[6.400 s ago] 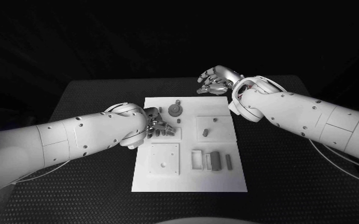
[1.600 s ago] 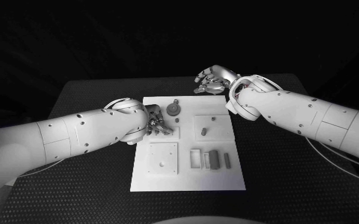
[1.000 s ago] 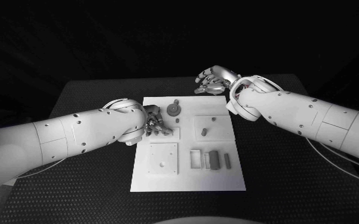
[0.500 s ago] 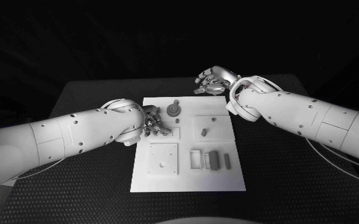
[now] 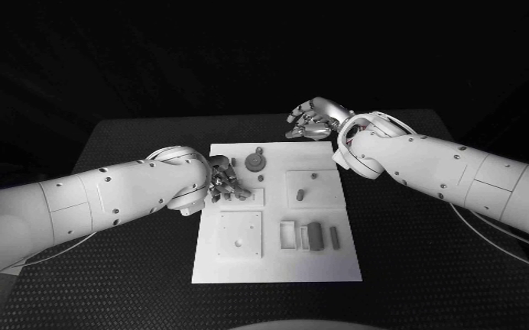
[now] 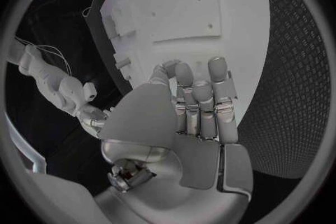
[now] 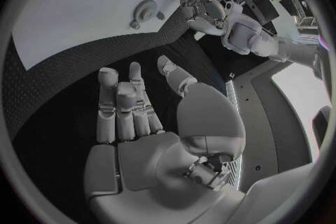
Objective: Assemble the parts on the task board
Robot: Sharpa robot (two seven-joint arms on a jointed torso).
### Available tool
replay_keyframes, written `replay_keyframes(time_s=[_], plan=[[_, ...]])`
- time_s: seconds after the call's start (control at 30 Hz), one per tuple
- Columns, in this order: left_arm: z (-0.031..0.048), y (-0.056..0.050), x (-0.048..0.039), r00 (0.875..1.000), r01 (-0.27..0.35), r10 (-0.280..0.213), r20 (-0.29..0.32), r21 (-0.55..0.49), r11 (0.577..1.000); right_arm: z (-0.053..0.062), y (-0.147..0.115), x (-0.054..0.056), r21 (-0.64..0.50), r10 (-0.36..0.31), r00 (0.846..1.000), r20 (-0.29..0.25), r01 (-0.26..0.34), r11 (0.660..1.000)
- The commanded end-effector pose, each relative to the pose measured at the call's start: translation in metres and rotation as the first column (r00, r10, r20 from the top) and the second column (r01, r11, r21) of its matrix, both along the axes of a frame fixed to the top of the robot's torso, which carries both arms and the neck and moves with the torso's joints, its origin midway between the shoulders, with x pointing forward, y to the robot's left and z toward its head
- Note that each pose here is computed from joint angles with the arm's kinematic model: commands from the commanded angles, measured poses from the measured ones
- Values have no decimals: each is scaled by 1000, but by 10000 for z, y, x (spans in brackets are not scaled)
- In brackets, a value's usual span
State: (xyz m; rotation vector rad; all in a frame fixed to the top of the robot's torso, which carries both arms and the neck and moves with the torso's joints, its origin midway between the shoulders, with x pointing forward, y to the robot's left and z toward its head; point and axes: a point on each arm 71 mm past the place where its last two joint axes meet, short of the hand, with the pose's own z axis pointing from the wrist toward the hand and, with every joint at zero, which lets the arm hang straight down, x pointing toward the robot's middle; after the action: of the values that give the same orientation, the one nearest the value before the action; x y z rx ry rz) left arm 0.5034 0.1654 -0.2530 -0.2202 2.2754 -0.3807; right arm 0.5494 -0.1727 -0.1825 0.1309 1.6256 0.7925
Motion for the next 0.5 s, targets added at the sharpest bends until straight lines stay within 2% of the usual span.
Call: replay_keyframes(time_s=[0.03, 0.5], plan=[[-77, 82, -25, 999, -16, 18, -47, 30, 999, -4, 7, -5, -1, 13, 1000, -3, -13, 1000], [-87, 133, -37, 997, -29, 30, -71, 15, 999, -7, 4, -6, -1, 12, 1000, -4, -12, 1000]])
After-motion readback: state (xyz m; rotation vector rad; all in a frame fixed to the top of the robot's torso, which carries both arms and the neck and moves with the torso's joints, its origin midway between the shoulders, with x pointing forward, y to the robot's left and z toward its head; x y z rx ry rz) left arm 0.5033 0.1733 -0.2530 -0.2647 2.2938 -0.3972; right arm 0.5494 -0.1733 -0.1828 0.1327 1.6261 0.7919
